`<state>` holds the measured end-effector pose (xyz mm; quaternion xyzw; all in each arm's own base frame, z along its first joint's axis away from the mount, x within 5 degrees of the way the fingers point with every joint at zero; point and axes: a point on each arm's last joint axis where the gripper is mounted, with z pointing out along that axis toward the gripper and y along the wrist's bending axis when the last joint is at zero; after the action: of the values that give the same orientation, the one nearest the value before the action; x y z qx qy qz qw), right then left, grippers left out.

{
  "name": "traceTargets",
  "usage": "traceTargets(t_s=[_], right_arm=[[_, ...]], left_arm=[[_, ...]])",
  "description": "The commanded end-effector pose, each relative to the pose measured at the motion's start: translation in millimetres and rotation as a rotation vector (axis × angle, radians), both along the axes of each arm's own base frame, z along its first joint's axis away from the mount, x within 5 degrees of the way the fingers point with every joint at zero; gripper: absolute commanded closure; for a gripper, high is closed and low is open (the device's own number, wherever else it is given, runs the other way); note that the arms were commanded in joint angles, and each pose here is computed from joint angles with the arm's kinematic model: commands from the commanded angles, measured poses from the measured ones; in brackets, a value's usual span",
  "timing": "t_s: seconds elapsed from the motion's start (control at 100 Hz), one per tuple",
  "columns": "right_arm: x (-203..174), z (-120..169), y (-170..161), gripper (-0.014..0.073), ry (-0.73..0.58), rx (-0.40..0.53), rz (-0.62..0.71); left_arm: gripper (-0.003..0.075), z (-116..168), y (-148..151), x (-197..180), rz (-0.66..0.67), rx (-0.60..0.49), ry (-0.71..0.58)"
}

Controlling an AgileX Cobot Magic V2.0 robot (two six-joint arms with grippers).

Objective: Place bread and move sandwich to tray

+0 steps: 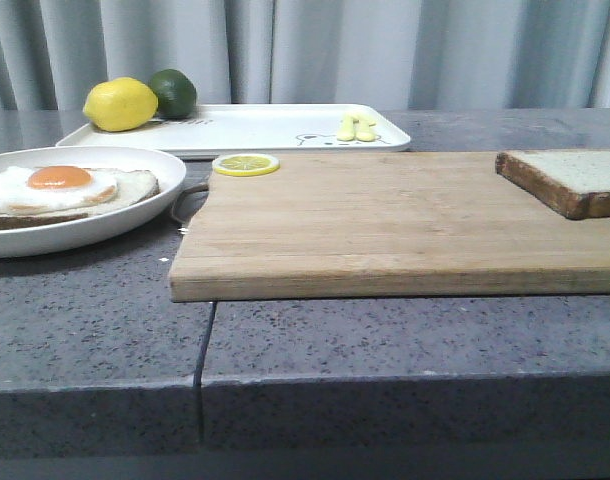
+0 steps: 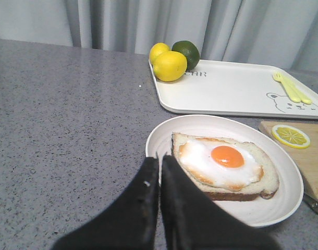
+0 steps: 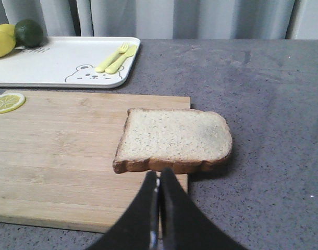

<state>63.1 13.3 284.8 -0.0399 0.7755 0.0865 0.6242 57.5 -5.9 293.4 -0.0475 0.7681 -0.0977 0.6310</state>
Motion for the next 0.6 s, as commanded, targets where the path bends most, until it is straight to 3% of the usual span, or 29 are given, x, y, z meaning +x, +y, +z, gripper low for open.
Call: traceTargets(t_s=[0.0, 0.32, 0.59], right_arm=[[9.0, 32.8, 0.9, 0.0712, -0.028, 0.01, -0.007], [24.9, 84.8, 4.8, 0.0712, 0.069, -0.009, 0.014], [25.0, 90.1, 5.0, 0.0712, 0.076, -0.011, 0.017]], left_arm=[[0.0739, 31.8, -1.2, 8.0, -0.005, -0.021, -0.035], [0.0739, 73.8, -4.1, 23.1, -0.02, -0.016, 0.131], [0.0739, 79.9, -10.2, 25.0, -0.065, -0.093, 0.193]])
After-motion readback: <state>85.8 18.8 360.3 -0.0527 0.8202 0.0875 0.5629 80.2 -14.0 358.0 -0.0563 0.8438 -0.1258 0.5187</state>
